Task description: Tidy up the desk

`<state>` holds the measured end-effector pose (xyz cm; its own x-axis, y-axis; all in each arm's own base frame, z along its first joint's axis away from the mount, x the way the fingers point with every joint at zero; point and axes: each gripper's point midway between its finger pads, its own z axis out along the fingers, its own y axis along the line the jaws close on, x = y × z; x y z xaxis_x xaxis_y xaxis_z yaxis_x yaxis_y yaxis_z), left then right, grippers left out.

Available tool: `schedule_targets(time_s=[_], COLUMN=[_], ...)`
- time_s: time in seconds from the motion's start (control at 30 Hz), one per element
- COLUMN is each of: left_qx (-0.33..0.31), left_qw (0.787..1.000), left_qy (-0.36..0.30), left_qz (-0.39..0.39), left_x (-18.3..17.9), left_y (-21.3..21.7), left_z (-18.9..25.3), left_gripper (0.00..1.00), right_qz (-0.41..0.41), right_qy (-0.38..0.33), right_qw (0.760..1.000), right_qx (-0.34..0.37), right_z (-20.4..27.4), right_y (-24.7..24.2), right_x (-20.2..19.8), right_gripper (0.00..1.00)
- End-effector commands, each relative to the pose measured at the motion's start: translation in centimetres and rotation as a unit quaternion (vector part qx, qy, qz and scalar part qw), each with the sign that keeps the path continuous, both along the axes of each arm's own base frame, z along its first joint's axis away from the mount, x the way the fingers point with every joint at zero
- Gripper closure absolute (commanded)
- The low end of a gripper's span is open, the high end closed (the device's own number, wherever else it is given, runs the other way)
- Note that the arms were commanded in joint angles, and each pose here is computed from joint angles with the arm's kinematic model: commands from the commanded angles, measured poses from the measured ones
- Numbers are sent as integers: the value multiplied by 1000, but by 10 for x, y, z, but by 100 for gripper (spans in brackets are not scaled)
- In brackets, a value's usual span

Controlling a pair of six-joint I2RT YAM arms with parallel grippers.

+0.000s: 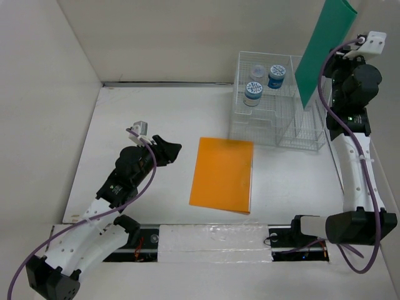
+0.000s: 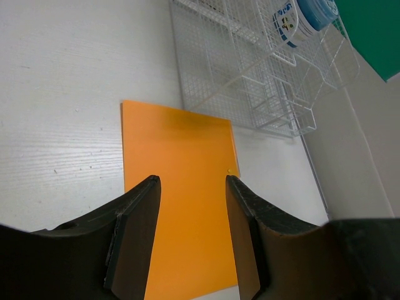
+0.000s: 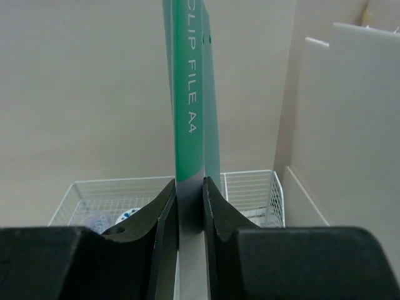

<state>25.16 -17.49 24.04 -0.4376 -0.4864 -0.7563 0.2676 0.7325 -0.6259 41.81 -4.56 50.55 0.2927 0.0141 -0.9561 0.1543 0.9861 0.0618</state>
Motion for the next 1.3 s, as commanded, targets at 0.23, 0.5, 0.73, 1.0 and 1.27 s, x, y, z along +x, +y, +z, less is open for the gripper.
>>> schedule_targets(time_s=[0.23,0.5,0.73,1.0,1.27], left_qx=[-7,-9,-13,-15,-12], left_qw=[1000,1000,999,999,999], left_qy=[-20,-20,-22,-19,-16], left_qz=[-10,-15,-30,-34,-32], left_x=[0,0,-2,-2,-1], left_y=[-5,-6,-12,-14,-13], left_z=[9,9,12,9,7], left_gripper=[58,58,58,58,58], right_qz=[15,9,4,-36,-46], right_qy=[-43,-44,-79,-111,-110], right_qw=[999,999,997,993,992], right_qx=[23,28,24,30,32], right_z=[-3,-42,-66,-82,-96], right_y=[2,-1,-3,-15,-14], right_x=[14,23,20,14,27], right_gripper=[100,100,100,100,100])
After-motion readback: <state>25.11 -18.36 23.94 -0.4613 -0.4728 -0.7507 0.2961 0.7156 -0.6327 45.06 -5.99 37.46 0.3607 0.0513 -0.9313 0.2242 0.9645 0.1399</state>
